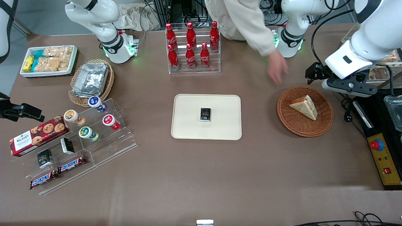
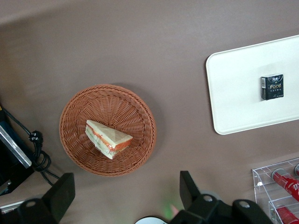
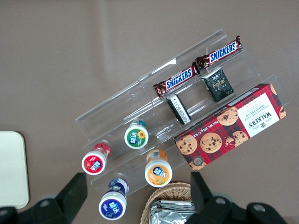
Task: Place sandwich from basket to tray
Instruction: 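Move the left gripper toward the wicker basket holding the sandwich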
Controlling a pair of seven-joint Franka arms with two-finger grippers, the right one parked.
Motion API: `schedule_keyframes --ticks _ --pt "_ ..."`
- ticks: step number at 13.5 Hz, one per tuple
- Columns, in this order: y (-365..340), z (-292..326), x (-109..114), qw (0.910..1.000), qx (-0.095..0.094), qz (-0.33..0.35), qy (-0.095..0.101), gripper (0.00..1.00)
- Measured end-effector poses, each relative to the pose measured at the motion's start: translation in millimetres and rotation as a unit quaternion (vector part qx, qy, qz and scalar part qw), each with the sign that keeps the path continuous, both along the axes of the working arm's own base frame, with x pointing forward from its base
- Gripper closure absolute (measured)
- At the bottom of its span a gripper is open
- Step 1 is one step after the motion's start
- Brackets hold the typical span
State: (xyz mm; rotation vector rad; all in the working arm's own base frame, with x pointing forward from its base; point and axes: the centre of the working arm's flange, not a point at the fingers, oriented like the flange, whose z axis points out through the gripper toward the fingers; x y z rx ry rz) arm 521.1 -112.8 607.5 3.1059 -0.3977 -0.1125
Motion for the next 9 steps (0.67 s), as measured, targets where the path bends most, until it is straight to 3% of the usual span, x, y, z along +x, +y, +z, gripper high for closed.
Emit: schedule_keyframes --ticks 6,9 --pt "4.8 -4.6 -0.3 0.9999 0.014 0.007 0.004 0.00" --pt "15.4 -16.6 -6.1 0.9929 0.038 0.112 0.014 0.00"
